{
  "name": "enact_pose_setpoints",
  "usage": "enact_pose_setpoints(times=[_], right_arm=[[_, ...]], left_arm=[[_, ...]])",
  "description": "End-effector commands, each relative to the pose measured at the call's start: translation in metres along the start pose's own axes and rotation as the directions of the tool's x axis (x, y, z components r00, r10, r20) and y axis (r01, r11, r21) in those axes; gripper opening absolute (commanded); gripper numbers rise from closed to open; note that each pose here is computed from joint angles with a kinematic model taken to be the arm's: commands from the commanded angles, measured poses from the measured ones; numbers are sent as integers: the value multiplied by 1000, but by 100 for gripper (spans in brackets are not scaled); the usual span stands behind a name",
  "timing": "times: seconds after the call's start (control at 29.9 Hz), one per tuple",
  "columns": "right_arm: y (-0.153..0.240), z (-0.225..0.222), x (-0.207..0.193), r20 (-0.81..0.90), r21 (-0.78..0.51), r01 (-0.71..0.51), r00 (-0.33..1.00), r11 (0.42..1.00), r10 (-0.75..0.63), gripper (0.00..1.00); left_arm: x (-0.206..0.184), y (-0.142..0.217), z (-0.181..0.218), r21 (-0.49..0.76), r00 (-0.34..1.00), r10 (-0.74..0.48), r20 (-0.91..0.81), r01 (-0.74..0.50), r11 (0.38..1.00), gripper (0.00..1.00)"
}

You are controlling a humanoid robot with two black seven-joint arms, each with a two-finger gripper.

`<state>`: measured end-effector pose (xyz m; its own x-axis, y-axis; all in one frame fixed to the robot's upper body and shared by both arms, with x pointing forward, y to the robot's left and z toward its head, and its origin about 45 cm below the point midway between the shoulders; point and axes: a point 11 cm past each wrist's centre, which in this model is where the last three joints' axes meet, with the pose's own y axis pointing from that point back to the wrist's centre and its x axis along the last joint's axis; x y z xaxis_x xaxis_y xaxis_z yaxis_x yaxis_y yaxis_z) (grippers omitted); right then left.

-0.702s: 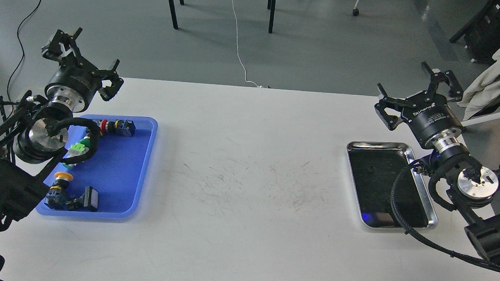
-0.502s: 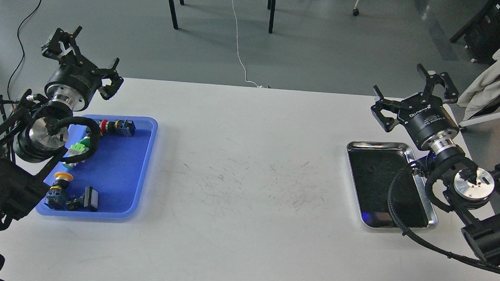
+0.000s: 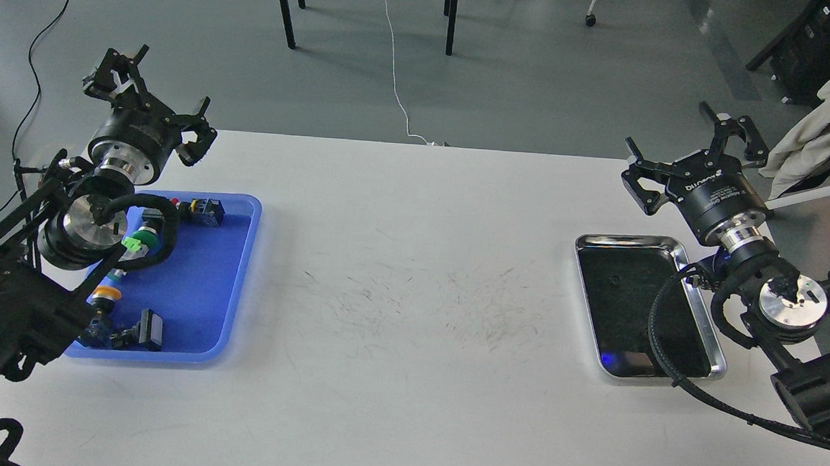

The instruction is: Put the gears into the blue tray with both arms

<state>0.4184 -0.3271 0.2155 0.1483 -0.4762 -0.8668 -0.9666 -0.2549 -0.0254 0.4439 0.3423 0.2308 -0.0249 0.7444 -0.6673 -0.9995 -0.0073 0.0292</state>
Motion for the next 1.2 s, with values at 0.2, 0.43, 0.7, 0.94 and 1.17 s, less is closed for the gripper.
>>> enact_pose_setpoints(times=[0.2,0.43,0.7,0.94,1.17], right_arm=[[-6,-7,-5,-21,6,21,1000,1000,-21,99],[-7,-6,-9,-18,6,40,999,999,-40,99],[-2,-15,-6,-56,-1,42,998,999,-42,99],[3,-16,-2,-77,-20,39,996,999,-41,99],[9,-37,-1,-151,-35,19,988,999,-25,99]], left_arm=[[8,2,10,-20,1000,16,-4,-16,1000,98],[7,2,6,-9,1000,18,6,-18,1000,98],[4,2,3,-10,1000,7,-2,-7,1000,98],[7,4,-1,3,1000,14,6,-14,1000,98],[15,8,-1,5,1000,27,12,-27,1000,98]])
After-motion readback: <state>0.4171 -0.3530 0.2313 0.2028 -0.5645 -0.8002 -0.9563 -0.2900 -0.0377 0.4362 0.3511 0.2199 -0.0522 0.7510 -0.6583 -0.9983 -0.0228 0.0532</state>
